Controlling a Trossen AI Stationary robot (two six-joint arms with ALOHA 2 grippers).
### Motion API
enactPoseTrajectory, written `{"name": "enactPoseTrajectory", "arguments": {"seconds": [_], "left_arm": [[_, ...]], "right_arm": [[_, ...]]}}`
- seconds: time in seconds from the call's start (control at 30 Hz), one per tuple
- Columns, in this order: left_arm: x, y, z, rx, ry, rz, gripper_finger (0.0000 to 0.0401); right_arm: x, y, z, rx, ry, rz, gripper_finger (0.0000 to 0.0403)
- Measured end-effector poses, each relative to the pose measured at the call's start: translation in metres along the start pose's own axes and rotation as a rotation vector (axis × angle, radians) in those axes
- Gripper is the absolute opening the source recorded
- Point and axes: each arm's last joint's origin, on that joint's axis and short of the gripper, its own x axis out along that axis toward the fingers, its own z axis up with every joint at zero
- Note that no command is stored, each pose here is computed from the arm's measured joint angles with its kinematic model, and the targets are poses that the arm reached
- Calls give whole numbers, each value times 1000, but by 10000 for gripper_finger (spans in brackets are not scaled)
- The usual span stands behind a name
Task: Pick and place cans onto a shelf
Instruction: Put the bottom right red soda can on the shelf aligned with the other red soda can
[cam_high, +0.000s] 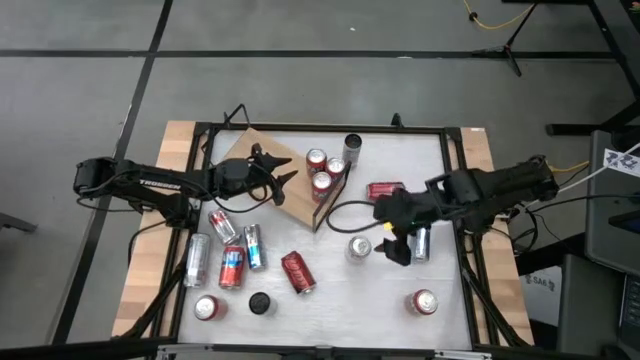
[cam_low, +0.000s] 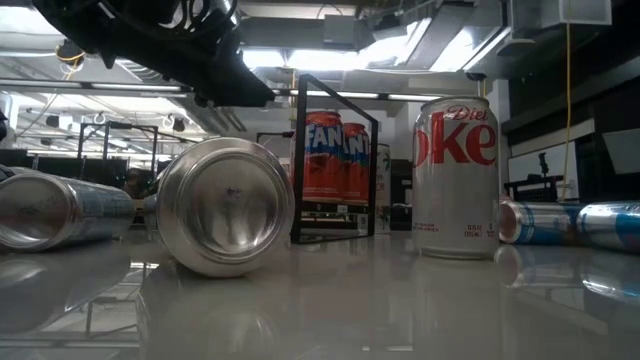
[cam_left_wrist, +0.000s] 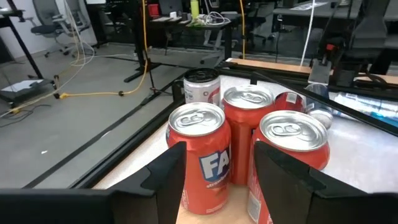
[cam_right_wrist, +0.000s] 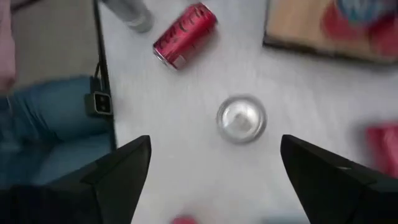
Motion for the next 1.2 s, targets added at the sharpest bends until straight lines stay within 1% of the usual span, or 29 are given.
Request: {"name": "enactPoseTrajectory", "arguments": {"seconds": [0.17, 0.33, 0.43, 0.5, 0.6, 0.77, 0.97, 1.2], "left_arm": [[-1, -1, 0, 1, 0, -6, 182], [-1, -1, 0, 0, 0, -6, 182], [0, -1, 0, 0, 0, -5, 182], [0, -1, 0, -2, 0, -6, 182], [0, -1, -1, 0, 5, -5, 182], [0, -1, -3, 11, 31, -4, 182], [0, -1, -5, 16, 44, -3, 182], [0, -1, -5, 17, 44, -3, 182]], "right_arm": [[-1, 13, -21, 221, 65, -57, 351], [-3, 26, -41, 380, 60, -126, 351], [-2, 33, -49, 474, 48, -145, 351], [0, 37, -55, 513, 63, -160, 351], [6, 43, -65, 531, 113, -216, 351], [21, 54, -80, 686, 216, -315, 351], [41, 69, -93, 811, 282, -389, 351], [64, 87, -111, 887, 344, -469, 351]]}}
